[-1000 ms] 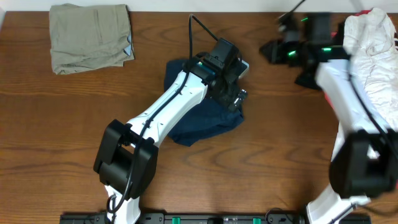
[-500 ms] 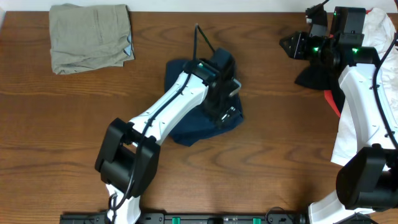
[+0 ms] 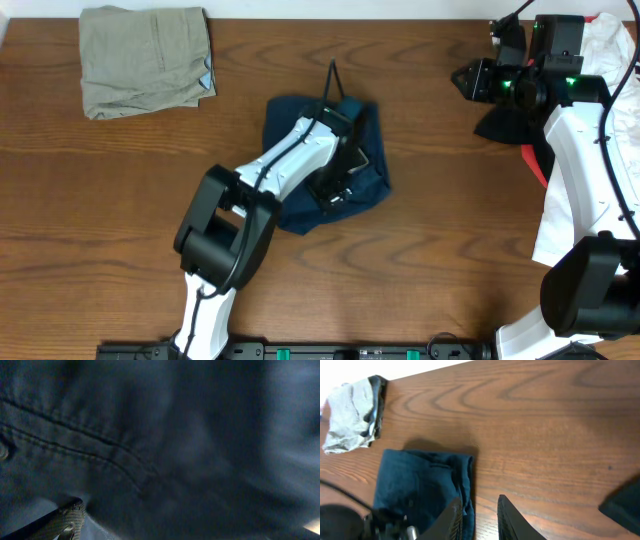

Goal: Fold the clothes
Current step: 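Grasp the folded navy shorts bundle with the left gripper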

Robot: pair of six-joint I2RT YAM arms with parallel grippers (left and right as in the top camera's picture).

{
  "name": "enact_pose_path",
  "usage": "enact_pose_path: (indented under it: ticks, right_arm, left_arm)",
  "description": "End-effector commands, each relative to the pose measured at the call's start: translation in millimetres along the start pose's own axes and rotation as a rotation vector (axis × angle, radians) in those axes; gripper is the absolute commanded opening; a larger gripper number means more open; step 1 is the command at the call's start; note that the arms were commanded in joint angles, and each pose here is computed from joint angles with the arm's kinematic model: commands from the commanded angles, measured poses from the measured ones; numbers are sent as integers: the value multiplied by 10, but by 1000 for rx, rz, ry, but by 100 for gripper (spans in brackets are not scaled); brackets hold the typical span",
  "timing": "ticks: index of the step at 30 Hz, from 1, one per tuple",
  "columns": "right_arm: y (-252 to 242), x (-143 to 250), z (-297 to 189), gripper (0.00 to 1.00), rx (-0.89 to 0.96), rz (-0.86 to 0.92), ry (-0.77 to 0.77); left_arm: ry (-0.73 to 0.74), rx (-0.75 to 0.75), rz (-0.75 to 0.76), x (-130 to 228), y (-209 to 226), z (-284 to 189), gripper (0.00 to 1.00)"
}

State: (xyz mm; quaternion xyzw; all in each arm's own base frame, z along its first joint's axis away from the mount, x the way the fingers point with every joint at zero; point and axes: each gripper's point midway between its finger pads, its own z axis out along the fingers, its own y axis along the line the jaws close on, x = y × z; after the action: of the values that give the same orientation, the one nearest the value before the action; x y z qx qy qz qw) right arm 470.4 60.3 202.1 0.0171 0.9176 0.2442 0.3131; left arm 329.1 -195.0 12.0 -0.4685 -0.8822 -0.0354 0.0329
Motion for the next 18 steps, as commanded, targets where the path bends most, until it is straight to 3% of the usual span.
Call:
enact_pose_path:
  ticks: [1, 5, 11, 18]
  right_arm:
    - [-19, 30, 29, 22, 24, -18, 10]
    - [-51, 25, 28, 22, 43, -19, 7]
    - [-62, 33, 28, 22, 49, -16, 10]
    - [-63, 40, 27, 22, 49, -15, 13]
  left_arm:
    - [113, -41, -22, 264, 247, 205, 98]
    - [173, -140, -75, 471, 616, 224, 98]
    - [200, -427, -166, 609, 1351, 58, 98]
    - [62, -450, -178, 262, 1397, -254, 98]
